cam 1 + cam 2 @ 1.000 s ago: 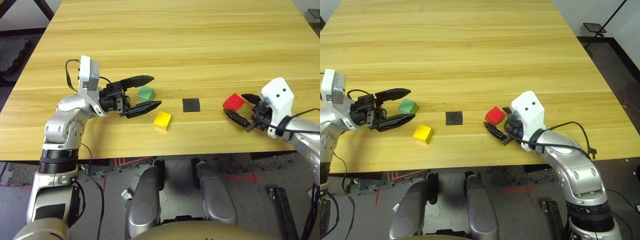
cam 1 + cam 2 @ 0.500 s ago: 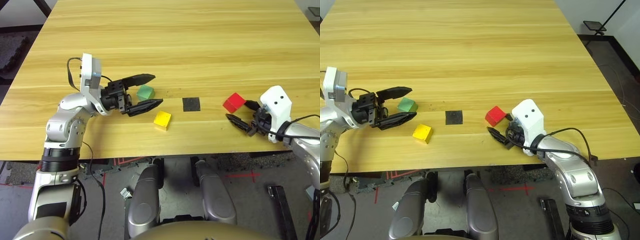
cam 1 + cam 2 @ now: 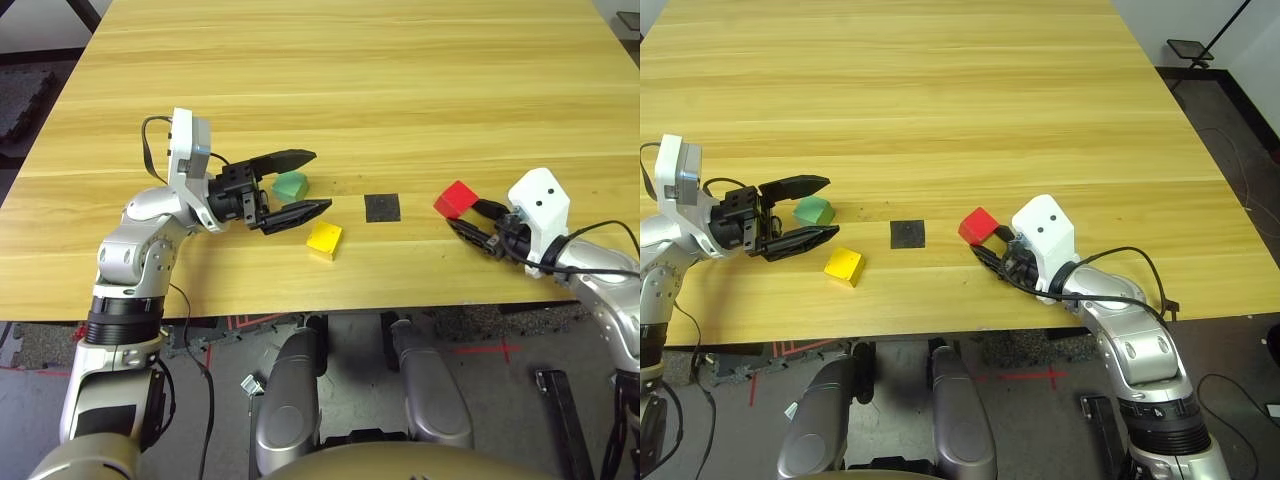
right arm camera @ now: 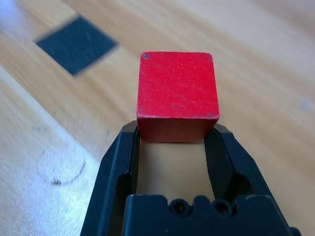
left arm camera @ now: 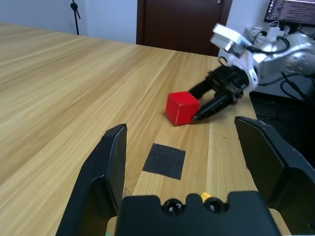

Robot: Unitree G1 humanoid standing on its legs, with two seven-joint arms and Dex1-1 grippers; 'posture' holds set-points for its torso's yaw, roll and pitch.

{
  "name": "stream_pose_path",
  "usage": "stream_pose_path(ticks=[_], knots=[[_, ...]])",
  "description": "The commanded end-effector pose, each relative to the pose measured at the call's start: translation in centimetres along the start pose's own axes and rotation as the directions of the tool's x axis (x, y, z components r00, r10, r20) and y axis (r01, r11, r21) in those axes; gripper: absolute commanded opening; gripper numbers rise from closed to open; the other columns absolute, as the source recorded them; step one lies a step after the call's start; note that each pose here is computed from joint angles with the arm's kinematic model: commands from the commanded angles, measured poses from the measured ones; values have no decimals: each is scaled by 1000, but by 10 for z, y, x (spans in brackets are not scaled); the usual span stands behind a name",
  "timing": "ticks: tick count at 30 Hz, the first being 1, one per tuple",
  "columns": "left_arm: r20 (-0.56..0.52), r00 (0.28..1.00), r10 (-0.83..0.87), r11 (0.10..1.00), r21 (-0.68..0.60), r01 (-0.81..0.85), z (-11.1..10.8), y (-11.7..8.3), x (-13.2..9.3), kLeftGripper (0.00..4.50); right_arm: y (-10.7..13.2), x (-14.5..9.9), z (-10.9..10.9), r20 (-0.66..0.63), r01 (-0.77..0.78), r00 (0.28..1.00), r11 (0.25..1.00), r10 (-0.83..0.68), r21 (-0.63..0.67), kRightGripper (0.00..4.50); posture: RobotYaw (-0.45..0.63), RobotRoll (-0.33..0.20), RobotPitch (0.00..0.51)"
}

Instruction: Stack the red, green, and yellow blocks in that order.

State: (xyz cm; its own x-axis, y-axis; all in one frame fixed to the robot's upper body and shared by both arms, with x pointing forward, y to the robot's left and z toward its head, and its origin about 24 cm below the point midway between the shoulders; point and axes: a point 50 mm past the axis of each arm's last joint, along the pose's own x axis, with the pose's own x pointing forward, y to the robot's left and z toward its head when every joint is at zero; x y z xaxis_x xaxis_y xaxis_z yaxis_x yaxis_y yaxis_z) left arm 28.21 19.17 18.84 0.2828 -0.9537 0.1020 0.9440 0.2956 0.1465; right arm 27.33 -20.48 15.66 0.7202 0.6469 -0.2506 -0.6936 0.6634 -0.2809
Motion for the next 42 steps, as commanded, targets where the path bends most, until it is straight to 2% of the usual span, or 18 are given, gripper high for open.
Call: stream_pose_path(ticks=[1, 7, 14, 19, 23, 31, 42], knots=[[-8, 1000, -8, 1000, -6, 8, -2, 0, 2, 4500, -8, 1, 18, 46, -126, 991, 991, 127, -43, 2021, 206, 4, 276], [-3, 1000, -7, 1000, 0, 7, -3, 0, 5, 4500, -16, 5, 28, -35, -389, 921, 915, 388, -107, 2021, 227, 3, 272], [-1, 1000, 2, 1000, 5, -2, -2, -3, 3, 4500, -23, 22, 28, -113, -551, 834, 816, 540, -172, 2021, 263, 12, 264], [-3, 1000, 8, 1000, 8, -8, -1, -6, 3, 4500, -28, 47, 31, -126, -578, 816, 782, 565, -235, 2021, 295, 22, 261], [-5, 1000, 23, 1000, 14, -23, 0, -9, 2, 4500, -21, 63, 35, -114, -616, 783, 739, 611, -271, 2021, 335, 36, 253], [-12, 999, 44, 999, 15, -44, 1, -13, -3, 4500, -13, 74, 32, -113, -643, 758, 709, 642, -289, 2021, 358, 43, 251], [-7, 999, 43, 999, 12, -43, 1, -14, 1, 4500, -11, 87, 20, -147, -609, 789, 725, 597, -322, 2021, 368, 50, 258]])
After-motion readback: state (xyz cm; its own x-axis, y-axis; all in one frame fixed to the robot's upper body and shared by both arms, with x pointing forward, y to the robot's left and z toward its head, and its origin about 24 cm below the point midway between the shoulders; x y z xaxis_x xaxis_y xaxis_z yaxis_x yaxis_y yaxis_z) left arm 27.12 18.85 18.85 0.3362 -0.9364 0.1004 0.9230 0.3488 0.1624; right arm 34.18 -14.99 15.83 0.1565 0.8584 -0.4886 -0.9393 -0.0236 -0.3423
